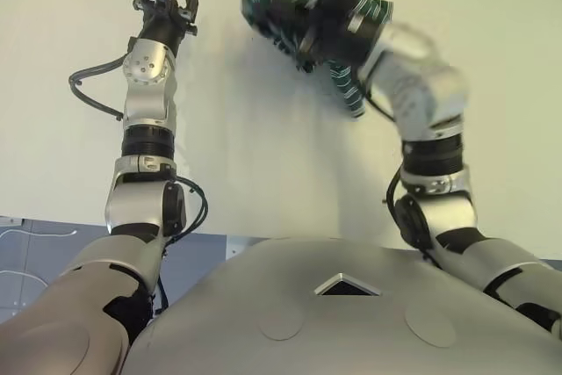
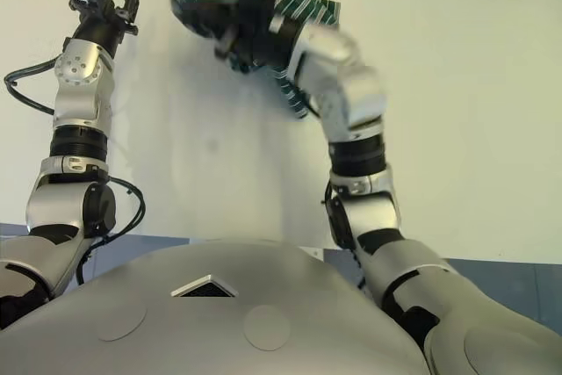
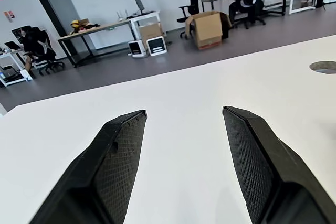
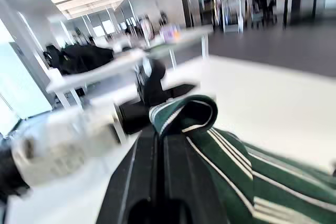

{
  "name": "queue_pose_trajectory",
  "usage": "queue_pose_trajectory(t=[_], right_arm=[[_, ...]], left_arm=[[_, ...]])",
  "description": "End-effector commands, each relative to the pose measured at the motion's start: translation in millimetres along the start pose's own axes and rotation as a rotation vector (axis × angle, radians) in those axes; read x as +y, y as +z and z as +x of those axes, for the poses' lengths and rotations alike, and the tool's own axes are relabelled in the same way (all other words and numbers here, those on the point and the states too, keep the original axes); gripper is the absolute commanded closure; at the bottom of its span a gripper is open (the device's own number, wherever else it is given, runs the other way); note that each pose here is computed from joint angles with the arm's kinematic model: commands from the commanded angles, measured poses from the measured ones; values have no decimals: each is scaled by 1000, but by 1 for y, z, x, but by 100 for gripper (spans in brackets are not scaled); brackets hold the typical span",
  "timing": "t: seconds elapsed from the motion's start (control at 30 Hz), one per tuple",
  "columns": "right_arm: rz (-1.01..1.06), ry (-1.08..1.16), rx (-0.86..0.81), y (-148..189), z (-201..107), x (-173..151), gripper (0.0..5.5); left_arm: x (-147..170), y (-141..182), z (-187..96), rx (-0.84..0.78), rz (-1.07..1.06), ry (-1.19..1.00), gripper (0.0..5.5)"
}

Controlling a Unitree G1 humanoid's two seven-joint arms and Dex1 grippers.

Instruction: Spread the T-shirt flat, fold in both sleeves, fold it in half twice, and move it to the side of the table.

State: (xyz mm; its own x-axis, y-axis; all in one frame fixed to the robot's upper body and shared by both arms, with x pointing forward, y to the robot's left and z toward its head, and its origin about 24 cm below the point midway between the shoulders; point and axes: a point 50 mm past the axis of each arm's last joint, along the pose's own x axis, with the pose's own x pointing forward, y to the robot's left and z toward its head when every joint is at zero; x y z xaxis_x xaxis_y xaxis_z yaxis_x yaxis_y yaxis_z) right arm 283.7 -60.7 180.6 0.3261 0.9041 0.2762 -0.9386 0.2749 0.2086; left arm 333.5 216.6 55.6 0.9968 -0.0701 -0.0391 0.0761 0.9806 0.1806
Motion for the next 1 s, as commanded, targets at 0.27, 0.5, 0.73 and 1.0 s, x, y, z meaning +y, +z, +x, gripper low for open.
queue_pose_trajectory(t=[0.27, 0.5, 0.73, 1.0], right_arm=[[-201, -1180, 894, -15, -290, -71, 508], [-264, -905, 1270, -17, -310, -49, 379], [-426, -394, 911, -16, -204, -41, 280], [-266, -106, 926, -136, -118, -27, 280]], left_arm=[[14, 40, -4, -149, -68, 18, 282], [-29, 34, -4, -103, 4, -192, 282], [-73, 32, -34, -121, 51, -621, 282], [-91, 10, -90, -36, 313, -1067, 282]])
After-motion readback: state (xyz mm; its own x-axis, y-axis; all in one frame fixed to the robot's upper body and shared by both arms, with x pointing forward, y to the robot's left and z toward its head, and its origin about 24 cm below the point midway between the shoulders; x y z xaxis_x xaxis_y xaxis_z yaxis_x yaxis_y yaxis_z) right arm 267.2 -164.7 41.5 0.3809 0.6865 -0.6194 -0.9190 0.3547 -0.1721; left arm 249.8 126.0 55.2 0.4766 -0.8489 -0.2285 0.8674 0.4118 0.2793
